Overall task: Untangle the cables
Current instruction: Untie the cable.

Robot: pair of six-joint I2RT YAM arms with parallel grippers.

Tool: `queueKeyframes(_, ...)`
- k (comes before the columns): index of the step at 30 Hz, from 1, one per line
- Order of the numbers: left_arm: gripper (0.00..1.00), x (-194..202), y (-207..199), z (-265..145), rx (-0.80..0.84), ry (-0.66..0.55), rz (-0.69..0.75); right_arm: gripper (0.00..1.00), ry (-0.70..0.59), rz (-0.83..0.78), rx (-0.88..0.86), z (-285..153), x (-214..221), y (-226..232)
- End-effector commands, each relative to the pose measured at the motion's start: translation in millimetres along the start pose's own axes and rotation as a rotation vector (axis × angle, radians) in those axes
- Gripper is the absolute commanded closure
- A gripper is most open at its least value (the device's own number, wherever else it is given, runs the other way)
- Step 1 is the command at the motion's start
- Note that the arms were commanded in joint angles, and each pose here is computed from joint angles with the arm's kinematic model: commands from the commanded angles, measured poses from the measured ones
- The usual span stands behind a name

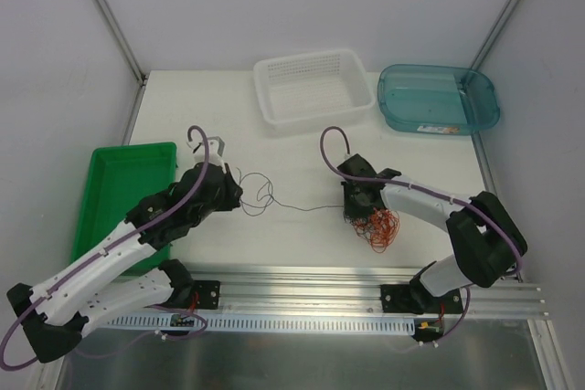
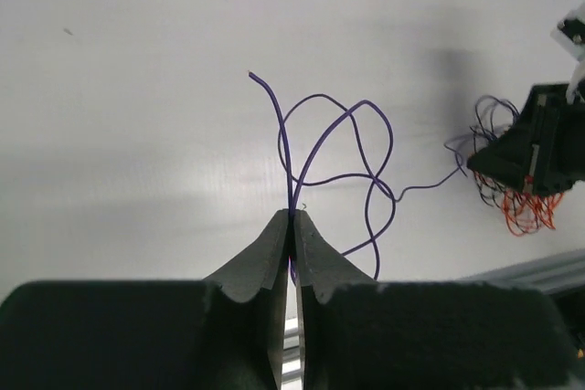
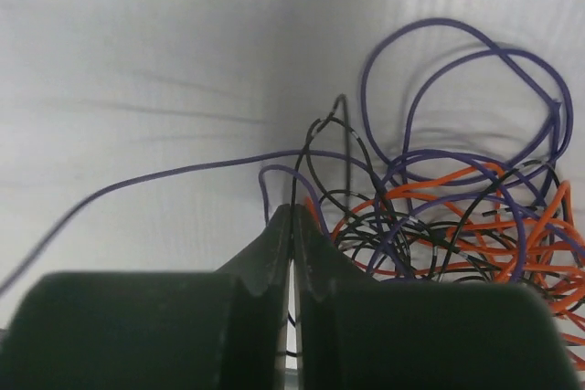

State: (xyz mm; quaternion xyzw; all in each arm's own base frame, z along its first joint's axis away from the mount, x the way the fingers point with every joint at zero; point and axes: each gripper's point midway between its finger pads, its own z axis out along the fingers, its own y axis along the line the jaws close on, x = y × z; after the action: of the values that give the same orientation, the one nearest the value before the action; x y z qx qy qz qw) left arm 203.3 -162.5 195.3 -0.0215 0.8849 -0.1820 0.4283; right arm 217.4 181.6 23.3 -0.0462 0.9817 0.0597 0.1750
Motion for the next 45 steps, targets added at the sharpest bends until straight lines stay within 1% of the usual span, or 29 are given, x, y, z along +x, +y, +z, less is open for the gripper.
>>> queueKeyframes(1,0.95,-26.3,32.7,-24.0,-0.115,-0.079,0.012,0.99,0.025,0.078,0.013,-3.1,8.1,-16.5)
queueKeyframes(4,0.95,-35.6,50.9,-37.7,-0.161,-0.106,-0.002,0.99,0.024,0.137,0.031,-3.0,9.0,-35.5)
queueKeyframes(6,0.95,-42.3,67.6,-46.2,-0.221,-0.141,-0.012,0.99,0.009,0.181,0.047,-5.8,9.6,-53.1)
queueKeyframes(8,0.95,-48.5,90.6,-55.3,-0.319,-0.166,-0.019,0.99,-0.002,0.224,0.063,-8.7,11.0,-69.5)
queueKeyframes(11,0.93,-55.8,112.1,-67.4,-0.421,-0.195,-0.014,0.99,-0.016,0.283,0.082,-12.2,10.3,-88.9)
queueKeyframes(12,0.93,-60.3,122.0,-71.5,-0.482,-0.216,-0.012,0.99,-0.023,0.301,0.072,-14.6,12.3,-91.8)
queueKeyframes(17,0.93,-72.2,145.3,-84.5,-0.632,-0.25,-0.007,0.99,-0.076,0.414,0.092,-29.0,5.9,-120.7)
queueKeyframes(18,0.94,-74.1,143.8,-85.0,-0.626,-0.251,-0.013,0.99,-0.085,0.424,0.089,-32.2,4.1,-123.7)
queueKeyframes(19,0.96,-73.8,139.9,-82.8,-0.604,-0.242,-0.024,0.99,-0.126,0.406,0.072,-41.6,-5.9,-124.3)
queueKeyframes(20,0.96,-72.7,133.1,-78.9,-0.568,-0.228,-0.037,0.99,-0.132,0.382,0.014,-46.8,-9.9,-114.2)
queueKeyframes(21,0.97,-69.5,116.3,-70.2,-0.472,-0.197,-0.059,0.98,-0.148,0.356,-0.031,-52.5,-15.5,-105.2)
queueKeyframes(23,0.99,-65.1,97.8,-59.4,-0.367,-0.158,-0.062,0.94,-0.205,0.248,-0.129,-69.2,-31.5,-78.1)
queueKeyframes(24,0.99,-64.6,88.0,-52.4,-0.315,-0.15,-0.067,0.92,-0.219,0.214,-0.149,-74.1,-34.8,-69.2)
queueKeyframes(25,0.99,-58.6,71.3,-47.1,-0.224,-0.111,-0.071,0.9,-0.234,0.157,-0.184,-80.8,-38.1,-52.1)
queueKeyframes(26,1.0,-56.2,65.2,-43.7,-0.19,-0.096,-0.073,0.87,-0.248,0.137,-0.209,-83.9,-41.4,-43.0)
queueKeyframes(28,0.99,-50.5,57.9,-38.3,-0.149,-0.07,-0.073,0.72,-0.256,0.089,-0.258,-86.9,-42.5,-23.1)
queueKeyframes(29,0.9,-47.3,59.4,-36.3,-0.154,-0.06,-0.07,0.65,-0.248,0.075,-0.284,-86.7,-42.4,-15.2)
queueKeyframes(30,0.8,-40.3,64.0,-32.2,-0.172,-0.044,-0.07,0.55,-0.246,0.063,-0.297,-86.7,-41.8,-9.2)
queueKeyframes(32,0.56,-30.1,74.9,-25.2,-0.222,-0.026,-0.073,0.5,-0.251,0.011,-0.332,-89.9,-40.9,7.3)
queueKeyframes(33,0.45,-15.3,83.7,-17.9,-0.258,0.007,-0.085,0.46,-0.254,-0.006,-0.34,-91.4,-40.6,11.6)
queueKeyframes(35,0.38,-0.4,94.9,-6.6,-0.317,0.048,-0.094,0.39,-0.257,-0.05,-0.357,-94.2,-37.7,22.5)
queueKeyframes(36,0.31,9.1,100.6,-0.5,-0.345,0.072,-0.1,0.3,-0.261,-0.073,-0.362,-95.5,-37.4,26.2)
queueKeyframes(37,0.3,11.5,104.0,5.2,-0.367,0.076,-0.104,0.27,-0.264,-0.097,-0.37,-96.7,-34.5,31.5)
queueKeyframes(38,0.3,19.9,110.0,14.3,-0.403,0.107,-0.096,0.22,-0.271,-0.108,-0.367,-97.5,-34.8,33.2)
queueKeyframes(39,0.3,22.3,111.9,18.8,-0.417,0.115,-0.097,0.2,-0.273,-0.119,-0.371,-98.3,-33.8,35.3)
queueKeyframes(40,0.3,28.0,115.0,25.9,-0.44,0.138,-0.094,0.19,-0.272,-0.14,-0.377,-98.8,-31.0,38.6)
queueKeyframes(42,0.31,29.1,118.7,38.9,-0.458,0.117,-0.105,0.18,-0.268,-0.16,-0.389,-99.1,-25.8,43.3)
queueKeyframes(45,0.35,36.4,129.4,53.9,-0.516,0.117,-0.104,0.18,-0.258,-0.175,-0.41,-97.2,-18.5,49.1)
